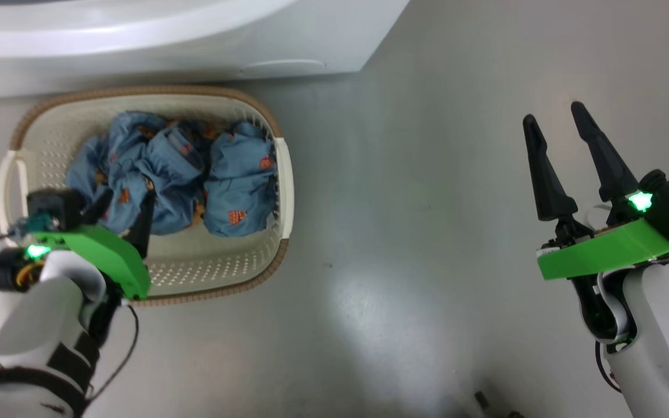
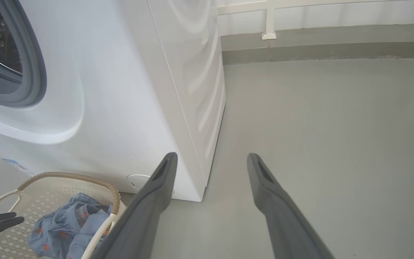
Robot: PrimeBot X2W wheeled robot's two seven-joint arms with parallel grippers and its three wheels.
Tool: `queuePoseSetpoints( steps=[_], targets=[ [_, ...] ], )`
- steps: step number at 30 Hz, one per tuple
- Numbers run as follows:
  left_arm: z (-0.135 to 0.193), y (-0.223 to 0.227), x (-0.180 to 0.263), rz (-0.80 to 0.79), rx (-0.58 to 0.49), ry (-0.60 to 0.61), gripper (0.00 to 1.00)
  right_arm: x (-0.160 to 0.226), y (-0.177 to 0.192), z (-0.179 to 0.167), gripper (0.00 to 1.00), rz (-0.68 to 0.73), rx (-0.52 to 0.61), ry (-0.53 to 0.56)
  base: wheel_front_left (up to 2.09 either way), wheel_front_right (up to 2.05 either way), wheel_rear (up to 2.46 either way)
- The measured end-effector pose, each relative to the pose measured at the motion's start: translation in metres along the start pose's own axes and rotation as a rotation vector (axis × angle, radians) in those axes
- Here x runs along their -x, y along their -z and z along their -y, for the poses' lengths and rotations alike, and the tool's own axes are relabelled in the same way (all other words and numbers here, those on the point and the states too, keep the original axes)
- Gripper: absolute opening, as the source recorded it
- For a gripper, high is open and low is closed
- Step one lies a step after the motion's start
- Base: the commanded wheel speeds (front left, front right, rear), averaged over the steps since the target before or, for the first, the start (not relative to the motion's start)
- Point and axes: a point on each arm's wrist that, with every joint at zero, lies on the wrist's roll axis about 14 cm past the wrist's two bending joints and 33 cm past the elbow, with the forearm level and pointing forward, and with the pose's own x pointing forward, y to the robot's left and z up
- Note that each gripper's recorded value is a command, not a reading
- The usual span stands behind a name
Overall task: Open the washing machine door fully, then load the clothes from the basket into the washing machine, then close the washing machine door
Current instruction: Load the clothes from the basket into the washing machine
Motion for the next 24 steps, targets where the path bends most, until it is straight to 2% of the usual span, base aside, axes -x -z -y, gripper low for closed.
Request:
queuePoseSetpoints(
  steps=[7, 24],
  targets=[
    [-0.015, 0.01, -0.022, -0.081, -0.016, -0.026, 1.0, -0.008, 0.016, 0.006, 1.0, -0.03, 0.001, 0.005, 0.0, 0.0, 0.0],
    [-0.012, 0.023, -0.063, -0.16, -0.02, -0.005, 1.0, -0.016, 0.043, 0.018, 1.0, -0.079, 0.007, 0.023, 0.0, 0.0, 0.0]
  ],
)
